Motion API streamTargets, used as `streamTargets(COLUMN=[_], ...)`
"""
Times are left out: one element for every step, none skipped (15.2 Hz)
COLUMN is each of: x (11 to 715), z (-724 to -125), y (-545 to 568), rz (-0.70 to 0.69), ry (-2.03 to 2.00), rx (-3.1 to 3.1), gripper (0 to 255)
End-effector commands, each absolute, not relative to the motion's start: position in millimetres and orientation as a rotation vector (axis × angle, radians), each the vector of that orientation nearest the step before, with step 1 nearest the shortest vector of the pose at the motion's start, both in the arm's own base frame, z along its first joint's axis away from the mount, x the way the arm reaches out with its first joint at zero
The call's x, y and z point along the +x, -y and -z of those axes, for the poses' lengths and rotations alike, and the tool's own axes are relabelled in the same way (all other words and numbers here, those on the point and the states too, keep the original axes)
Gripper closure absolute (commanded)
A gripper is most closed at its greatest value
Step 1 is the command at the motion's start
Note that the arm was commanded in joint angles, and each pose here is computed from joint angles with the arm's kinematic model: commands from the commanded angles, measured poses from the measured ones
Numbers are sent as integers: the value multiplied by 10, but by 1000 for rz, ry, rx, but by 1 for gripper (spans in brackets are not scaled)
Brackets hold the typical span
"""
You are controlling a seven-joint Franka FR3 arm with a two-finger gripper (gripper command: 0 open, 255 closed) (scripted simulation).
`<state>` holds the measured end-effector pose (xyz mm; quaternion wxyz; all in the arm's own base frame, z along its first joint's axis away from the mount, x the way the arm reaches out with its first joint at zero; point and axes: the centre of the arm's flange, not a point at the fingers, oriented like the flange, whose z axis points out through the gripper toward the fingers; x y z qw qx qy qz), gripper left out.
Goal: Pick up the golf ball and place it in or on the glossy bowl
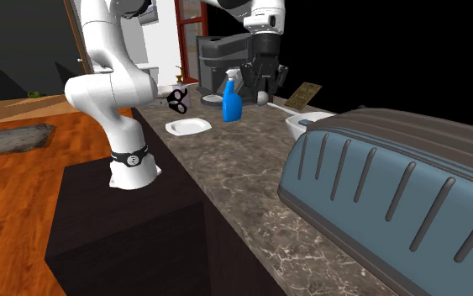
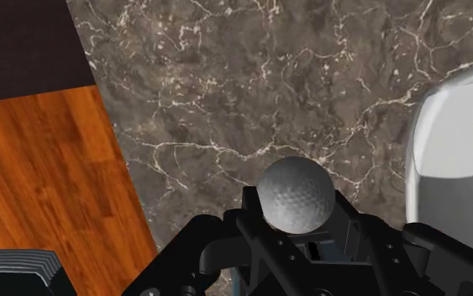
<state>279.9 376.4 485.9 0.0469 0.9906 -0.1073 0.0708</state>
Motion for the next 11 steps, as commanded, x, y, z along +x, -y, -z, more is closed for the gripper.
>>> streamTargets(x=[2872, 2911, 2949, 2988, 3026, 3065, 3103, 3142, 3180, 3219, 3257], z=[-4853, -4855, -4856, -4858, -4860, -4861, -4863, -4865, -4866, -4868, -4870], y=[-4017, -4143, -4269, -4395, -4521, -4648, -4774, -4900, -5026, -5153, -5279], rz=[-216, -216, -216, -216, -216, -216, -216, -216, -216, -216, -216], ry=[329, 329, 329, 329, 329, 329, 329, 329, 329, 329, 329], rx=[3026, 3026, 3026, 3026, 3026, 3026, 3026, 3026, 3026, 3026, 3026], gripper=[255, 255, 255, 255, 255, 255, 255, 255, 255, 255, 255])
